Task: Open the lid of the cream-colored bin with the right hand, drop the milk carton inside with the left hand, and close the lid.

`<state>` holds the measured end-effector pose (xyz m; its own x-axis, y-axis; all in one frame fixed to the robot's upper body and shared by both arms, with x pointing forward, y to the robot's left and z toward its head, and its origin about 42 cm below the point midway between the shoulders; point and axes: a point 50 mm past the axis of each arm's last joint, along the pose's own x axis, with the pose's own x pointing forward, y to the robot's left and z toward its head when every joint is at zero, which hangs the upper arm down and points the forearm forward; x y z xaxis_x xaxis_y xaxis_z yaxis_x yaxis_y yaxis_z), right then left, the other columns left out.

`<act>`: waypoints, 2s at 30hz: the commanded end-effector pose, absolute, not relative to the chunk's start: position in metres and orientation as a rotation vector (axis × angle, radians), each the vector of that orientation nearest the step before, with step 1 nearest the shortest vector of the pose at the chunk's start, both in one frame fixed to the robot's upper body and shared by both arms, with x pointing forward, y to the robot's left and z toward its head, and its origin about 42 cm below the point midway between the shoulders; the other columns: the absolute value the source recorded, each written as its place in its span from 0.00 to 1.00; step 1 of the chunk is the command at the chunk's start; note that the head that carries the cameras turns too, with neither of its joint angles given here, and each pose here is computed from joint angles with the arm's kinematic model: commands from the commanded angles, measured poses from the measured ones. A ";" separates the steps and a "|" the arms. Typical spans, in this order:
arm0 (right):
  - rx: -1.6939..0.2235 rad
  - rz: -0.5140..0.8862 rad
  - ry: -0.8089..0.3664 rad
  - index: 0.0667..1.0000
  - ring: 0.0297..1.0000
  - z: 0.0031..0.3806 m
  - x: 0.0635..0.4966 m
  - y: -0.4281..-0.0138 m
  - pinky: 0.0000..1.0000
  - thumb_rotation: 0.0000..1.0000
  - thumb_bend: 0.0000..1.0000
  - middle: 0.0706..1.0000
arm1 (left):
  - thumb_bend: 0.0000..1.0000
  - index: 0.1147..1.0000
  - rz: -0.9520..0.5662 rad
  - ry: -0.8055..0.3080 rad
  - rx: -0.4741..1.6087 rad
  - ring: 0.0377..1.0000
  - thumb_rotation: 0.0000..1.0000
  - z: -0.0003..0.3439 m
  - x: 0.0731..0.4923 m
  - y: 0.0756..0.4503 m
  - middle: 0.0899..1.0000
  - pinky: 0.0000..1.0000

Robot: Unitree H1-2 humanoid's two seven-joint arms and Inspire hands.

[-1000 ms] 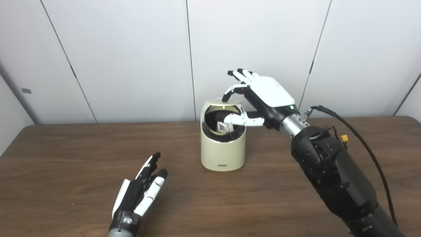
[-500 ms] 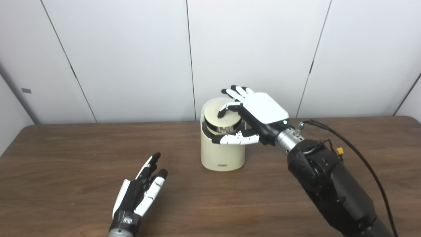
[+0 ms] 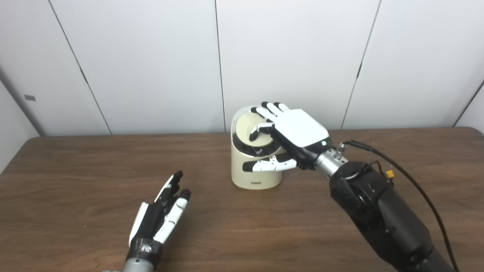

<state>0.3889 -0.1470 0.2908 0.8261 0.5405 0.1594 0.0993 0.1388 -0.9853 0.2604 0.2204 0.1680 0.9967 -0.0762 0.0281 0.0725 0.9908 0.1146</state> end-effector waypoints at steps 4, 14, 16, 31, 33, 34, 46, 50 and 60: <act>-1.475 0.328 -0.540 0.64 1.00 0.290 0.390 -0.156 1.00 1.00 0.59 0.96 | 0.55 1.00 -0.065 -0.094 0.114 1.00 0.74 0.184 0.261 0.220 1.00 1.00; -1.534 0.424 -0.388 0.67 1.00 0.282 0.392 -0.155 1.00 1.00 0.71 1.00 | 0.58 1.00 -0.076 -0.117 0.099 1.00 0.74 0.192 0.260 0.215 1.00 1.00; -1.523 0.427 -0.381 0.68 1.00 0.281 0.391 -0.156 1.00 1.00 0.71 1.00 | 0.59 1.00 -0.076 -0.120 0.099 1.00 0.74 0.193 0.260 0.214 1.00 1.00; -1.231 0.325 -0.490 0.95 1.00 0.340 0.377 -0.163 1.00 1.00 0.66 1.00 | 0.56 1.00 -0.101 -0.109 0.076 1.00 0.74 0.190 0.259 0.216 1.00 1.00; -1.218 0.308 -0.508 0.96 1.00 0.350 0.376 -0.165 1.00 1.00 0.66 1.00 | 0.56 1.00 -0.108 -0.105 0.069 1.00 0.76 0.191 0.259 0.216 1.00 1.00; -1.206 0.301 -0.519 0.95 1.00 0.352 0.376 -0.167 1.00 1.00 0.65 1.00 | 0.58 1.00 -0.112 -0.103 0.068 1.00 0.76 0.192 0.259 0.216 1.00 1.00; -0.923 0.292 -0.347 0.98 1.00 0.310 0.344 -0.227 0.94 1.00 0.55 1.00 | 0.61 1.00 -0.074 -0.123 0.089 1.00 0.81 0.194 0.254 0.230 1.00 1.00; -0.834 0.266 -0.272 0.97 0.99 0.282 0.329 -0.245 0.91 1.00 0.55 1.00 | 0.59 1.00 -0.062 -0.122 0.049 1.00 0.80 0.189 0.249 0.237 1.00 0.99; -0.283 0.076 -0.234 0.91 0.93 0.190 0.286 -0.259 0.89 1.00 0.55 0.94 | 0.54 1.00 -0.047 -0.096 -0.001 1.00 0.81 0.168 0.231 0.243 1.00 0.99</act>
